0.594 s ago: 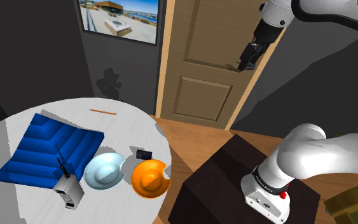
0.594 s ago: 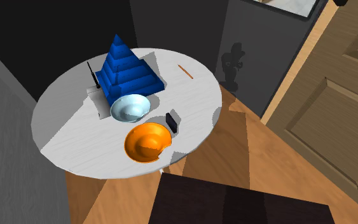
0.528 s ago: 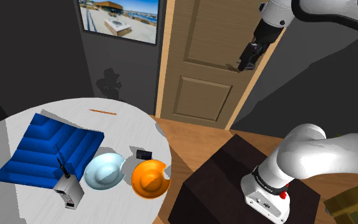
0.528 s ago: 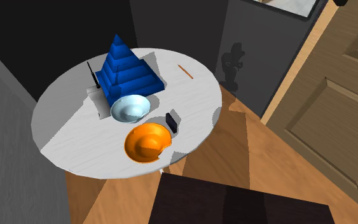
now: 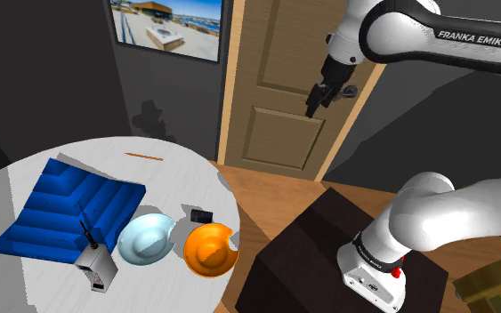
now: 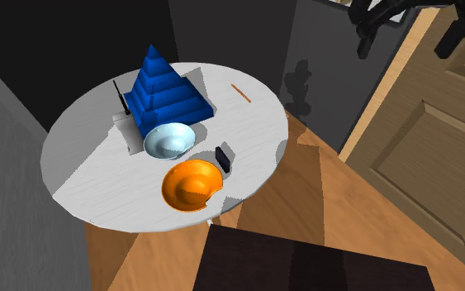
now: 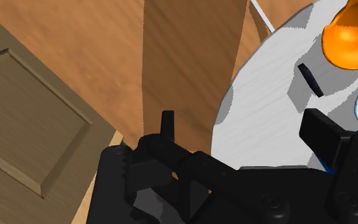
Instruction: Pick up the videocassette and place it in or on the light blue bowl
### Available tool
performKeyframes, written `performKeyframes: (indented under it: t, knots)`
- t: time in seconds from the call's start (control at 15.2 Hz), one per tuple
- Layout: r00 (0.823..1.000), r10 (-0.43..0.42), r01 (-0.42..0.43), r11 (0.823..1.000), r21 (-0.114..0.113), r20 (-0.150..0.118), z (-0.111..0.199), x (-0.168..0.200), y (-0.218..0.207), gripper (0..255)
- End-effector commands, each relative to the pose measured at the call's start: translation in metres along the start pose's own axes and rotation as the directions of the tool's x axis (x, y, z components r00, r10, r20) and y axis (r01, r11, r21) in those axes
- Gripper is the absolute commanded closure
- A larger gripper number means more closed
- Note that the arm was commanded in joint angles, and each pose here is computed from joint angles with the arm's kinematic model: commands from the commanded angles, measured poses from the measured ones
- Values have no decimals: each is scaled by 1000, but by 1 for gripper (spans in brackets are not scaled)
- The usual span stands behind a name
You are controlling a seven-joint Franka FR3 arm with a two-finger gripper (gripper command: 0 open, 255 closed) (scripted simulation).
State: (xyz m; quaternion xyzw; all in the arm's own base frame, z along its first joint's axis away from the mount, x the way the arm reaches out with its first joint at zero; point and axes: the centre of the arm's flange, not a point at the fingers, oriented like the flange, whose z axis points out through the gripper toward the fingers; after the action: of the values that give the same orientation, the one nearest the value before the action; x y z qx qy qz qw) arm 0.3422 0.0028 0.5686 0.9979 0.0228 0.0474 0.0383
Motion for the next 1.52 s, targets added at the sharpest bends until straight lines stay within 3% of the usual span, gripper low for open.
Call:
performKeyframes:
  t: [0.0, 0.73, 1.45]
  knots:
    - [1000, -17, 17, 1000, 8, 10, 23, 10, -14, 0]
    - [992, -111, 107, 993, 56, 67, 141, 63, -81, 0]
    - [971, -206, 194, 975, 109, 118, 258, 102, -158, 0]
